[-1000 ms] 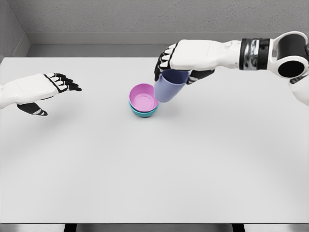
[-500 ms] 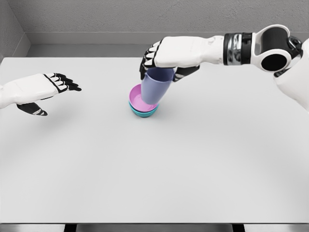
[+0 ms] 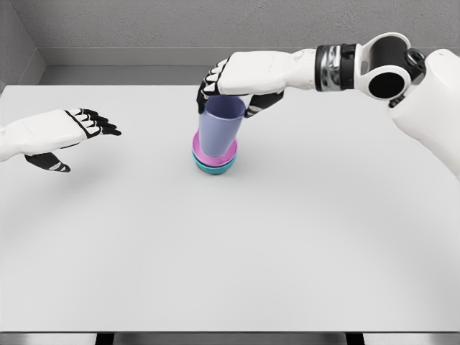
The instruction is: Stacking bowl and cup with both arms
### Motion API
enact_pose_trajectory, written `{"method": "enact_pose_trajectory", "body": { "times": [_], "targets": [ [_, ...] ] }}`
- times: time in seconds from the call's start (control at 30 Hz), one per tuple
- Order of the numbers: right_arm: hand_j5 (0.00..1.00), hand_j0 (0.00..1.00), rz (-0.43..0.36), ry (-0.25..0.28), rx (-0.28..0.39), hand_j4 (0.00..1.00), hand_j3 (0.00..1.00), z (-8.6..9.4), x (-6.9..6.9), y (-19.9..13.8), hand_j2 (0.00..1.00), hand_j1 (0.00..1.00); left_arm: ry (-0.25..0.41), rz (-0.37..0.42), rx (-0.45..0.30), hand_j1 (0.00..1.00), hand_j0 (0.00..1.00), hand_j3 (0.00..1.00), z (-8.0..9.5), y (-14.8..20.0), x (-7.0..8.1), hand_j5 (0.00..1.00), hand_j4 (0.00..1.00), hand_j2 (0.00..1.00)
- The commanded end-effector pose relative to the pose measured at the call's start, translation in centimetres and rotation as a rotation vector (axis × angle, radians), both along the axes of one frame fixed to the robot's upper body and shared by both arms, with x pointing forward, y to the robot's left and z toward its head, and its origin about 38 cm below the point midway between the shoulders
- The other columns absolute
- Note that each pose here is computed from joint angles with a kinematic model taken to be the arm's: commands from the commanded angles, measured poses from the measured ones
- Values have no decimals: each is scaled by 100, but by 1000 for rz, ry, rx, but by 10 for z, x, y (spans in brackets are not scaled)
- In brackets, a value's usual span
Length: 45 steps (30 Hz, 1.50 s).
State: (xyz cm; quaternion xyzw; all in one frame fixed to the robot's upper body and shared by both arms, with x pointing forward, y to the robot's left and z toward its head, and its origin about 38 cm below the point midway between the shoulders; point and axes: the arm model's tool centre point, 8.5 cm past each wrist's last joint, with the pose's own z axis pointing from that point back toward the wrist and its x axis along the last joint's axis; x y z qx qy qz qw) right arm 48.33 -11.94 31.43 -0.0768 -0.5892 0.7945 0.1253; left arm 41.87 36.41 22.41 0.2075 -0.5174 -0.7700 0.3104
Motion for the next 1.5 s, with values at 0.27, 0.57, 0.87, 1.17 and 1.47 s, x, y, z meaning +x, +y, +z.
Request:
{"method": "enact_pose_trajectory", "body": {
  "times": [0.27, 0.57, 0.87, 1.17, 1.47],
  "targets": [
    [67, 67, -42, 31, 5, 67, 67, -7, 11, -6, 67, 67, 0, 3, -5, 100, 100, 100, 1, 1, 0, 100, 100, 100],
    [67, 67, -60, 44, -8, 67, 67, -14, 17, -6, 67, 67, 2, 4, -5, 100, 100, 100, 0, 1, 0, 100, 100, 100],
    [67, 67, -68, 43, -14, 67, 67, -14, 21, -2, 67, 67, 2, 5, -3, 100, 100, 100, 0, 2, -1, 100, 100, 100],
    [67, 67, -66, 62, -25, 67, 67, -20, 27, 11, 67, 67, 5, 5, -1, 100, 100, 100, 0, 2, -1, 100, 100, 100],
    [67, 67, -98, 85, -49, 67, 67, -31, 34, 6, 67, 67, 5, 5, -1, 100, 100, 100, -1, 2, -1, 100, 100, 100]
  ]
}}
